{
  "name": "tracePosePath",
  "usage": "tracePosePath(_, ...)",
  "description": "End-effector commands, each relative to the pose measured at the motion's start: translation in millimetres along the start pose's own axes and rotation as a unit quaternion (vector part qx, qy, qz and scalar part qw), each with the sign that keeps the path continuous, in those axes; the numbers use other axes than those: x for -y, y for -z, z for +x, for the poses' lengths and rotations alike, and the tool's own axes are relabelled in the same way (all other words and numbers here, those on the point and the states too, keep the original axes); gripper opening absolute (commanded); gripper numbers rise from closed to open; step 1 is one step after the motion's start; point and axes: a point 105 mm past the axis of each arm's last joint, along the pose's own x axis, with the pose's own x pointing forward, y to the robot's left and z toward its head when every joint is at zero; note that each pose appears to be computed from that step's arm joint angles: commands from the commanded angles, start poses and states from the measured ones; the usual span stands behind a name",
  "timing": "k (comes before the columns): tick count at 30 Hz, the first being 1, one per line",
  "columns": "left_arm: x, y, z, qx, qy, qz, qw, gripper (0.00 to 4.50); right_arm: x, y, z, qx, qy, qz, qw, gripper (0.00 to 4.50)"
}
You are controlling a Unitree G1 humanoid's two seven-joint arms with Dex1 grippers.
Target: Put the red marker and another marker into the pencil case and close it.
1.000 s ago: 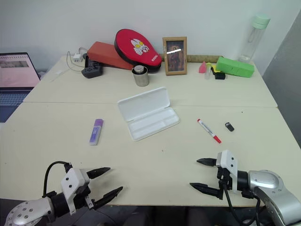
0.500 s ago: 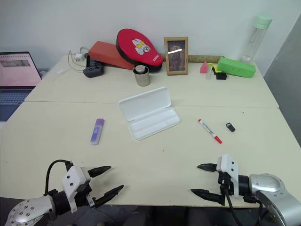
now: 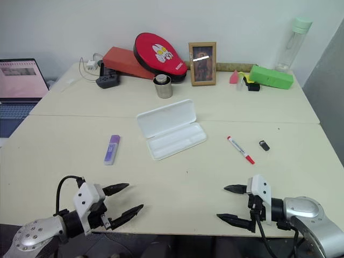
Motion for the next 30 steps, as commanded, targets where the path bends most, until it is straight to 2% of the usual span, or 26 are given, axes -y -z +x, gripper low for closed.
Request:
tracePosePath(1,-6.7,-40.2,27.8,0.057,0.017,-0.009,0.998,4.50,4.5,-45.3,3.7,0.057,0.003,-0.033,0.998,4.46)
tracePosePath(7,-14.6,-65.1,67.4,0.066,0.047,0.018,0.997,4.50,24.9,-87.5,-3.6,0.100,0.079,-0.073,0.989,4.46)
tracePosePath(14,-23.5,-64.9,115.7,0.050,0.059,0.022,0.997,4.50,33.6,-109.0,-8.5,0.123,0.128,-0.099,0.979,4.46)
tracePosePath(17,-23.9,-51.9,136.7,0.024,0.066,0.013,0.997,4.50,34.4,-113.8,-6.6,0.131,0.135,-0.106,0.976,4.46)
tracePosePath(24,-20.0,-27.5,162.8,-0.038,0.066,0.026,0.997,4.50,36.2,-114.3,-2.9,0.127,0.130,-0.110,0.977,4.46)
tracePosePath(30,-18.9,-28.6,170.6,-0.044,0.058,0.026,0.997,3.40,36.4,-117.3,-3.5,0.129,0.124,-0.115,0.977,4.50)
